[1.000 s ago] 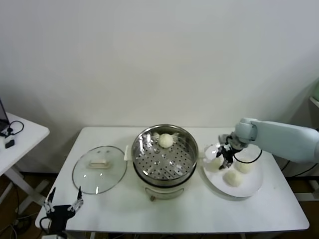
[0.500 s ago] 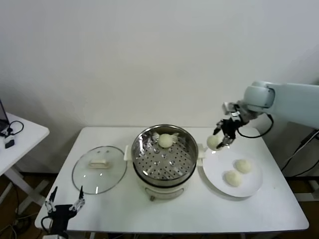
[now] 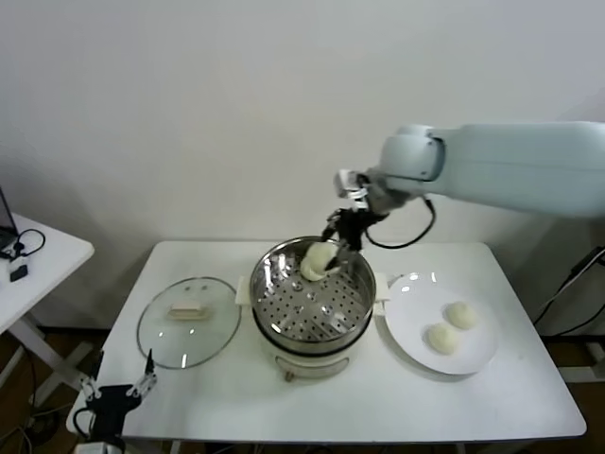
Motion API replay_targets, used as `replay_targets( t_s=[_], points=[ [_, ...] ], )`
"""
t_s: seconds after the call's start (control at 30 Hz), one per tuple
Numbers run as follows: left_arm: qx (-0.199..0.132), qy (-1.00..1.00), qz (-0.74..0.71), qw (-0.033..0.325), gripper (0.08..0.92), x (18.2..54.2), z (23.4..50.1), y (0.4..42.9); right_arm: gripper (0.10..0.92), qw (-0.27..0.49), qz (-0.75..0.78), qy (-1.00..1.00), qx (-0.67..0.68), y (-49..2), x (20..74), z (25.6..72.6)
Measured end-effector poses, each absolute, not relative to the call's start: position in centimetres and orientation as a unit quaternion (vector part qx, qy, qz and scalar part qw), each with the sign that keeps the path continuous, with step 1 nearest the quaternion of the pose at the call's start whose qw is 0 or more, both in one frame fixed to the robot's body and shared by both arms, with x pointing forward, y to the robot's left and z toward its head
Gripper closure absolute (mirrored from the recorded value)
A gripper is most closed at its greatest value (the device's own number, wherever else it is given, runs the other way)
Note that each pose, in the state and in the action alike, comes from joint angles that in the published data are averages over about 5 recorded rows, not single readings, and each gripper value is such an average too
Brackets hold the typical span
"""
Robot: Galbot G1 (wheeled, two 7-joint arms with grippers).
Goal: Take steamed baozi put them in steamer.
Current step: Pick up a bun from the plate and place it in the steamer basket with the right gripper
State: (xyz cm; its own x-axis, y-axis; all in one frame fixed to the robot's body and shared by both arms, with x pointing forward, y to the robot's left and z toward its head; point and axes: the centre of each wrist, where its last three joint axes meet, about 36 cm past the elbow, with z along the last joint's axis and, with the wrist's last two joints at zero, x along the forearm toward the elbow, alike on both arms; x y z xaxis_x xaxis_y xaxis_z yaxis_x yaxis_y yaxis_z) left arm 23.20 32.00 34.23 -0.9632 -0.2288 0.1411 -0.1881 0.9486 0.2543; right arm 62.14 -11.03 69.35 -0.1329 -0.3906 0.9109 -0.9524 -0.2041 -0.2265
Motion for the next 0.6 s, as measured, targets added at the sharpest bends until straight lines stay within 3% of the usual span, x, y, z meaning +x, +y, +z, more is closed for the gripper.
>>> replay_targets(
  t_s=[0.23, 0.6],
  points=[
    [0.108, -0.983, -0.12, 0.082, 0.177, 23.2, 34.4, 32.1, 0.411, 0.282, 0.502, -0.547, 0.608, -6.5, 63.0, 65.0],
    [0.112, -0.983, -0.12, 0.085, 0.177, 23.1, 34.1, 32.4, 0.411, 0.291, 0.507, -0.535, 0.609, -3.6, 64.4, 59.3]
  ],
)
